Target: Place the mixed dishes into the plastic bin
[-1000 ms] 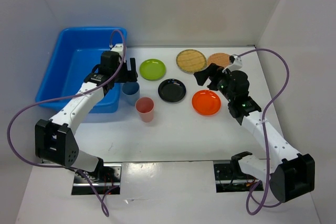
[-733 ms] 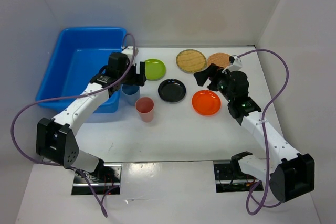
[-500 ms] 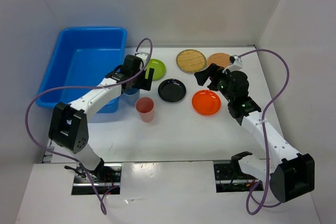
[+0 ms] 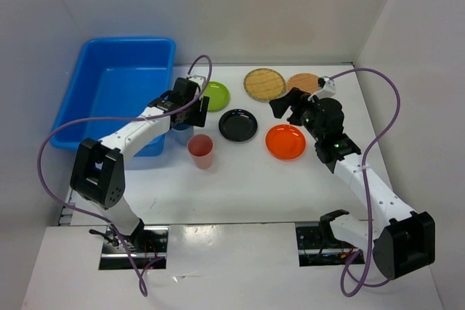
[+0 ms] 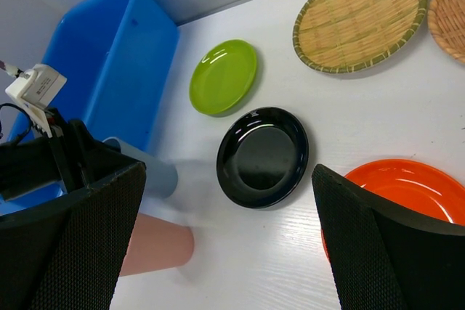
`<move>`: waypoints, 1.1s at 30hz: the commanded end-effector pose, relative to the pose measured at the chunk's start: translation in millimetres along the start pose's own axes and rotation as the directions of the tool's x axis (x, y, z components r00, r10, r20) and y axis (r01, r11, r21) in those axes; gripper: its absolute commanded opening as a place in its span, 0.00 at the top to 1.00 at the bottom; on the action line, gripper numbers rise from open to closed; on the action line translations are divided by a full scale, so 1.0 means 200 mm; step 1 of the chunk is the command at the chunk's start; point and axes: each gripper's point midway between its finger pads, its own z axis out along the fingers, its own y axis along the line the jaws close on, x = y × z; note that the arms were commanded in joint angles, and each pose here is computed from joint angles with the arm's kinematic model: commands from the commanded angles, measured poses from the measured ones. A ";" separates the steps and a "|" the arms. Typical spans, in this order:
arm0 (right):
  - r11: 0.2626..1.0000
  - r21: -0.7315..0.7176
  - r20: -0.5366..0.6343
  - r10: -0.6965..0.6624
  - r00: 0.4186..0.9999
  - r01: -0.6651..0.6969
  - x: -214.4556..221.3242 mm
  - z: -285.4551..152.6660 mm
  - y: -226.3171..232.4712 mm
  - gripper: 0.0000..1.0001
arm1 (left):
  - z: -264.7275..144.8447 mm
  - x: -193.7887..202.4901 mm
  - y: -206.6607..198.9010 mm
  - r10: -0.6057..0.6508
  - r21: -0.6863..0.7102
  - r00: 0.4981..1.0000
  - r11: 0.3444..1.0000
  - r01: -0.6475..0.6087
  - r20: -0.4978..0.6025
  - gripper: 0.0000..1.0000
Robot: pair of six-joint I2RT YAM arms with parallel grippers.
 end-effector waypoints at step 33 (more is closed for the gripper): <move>0.998 -0.059 0.012 0.032 0.999 -0.031 0.06 0.07 0.07 0.00 | -1.42 -0.48 0.38 -0.219 -0.094 0.750 0.932 0.351 0.624 0.97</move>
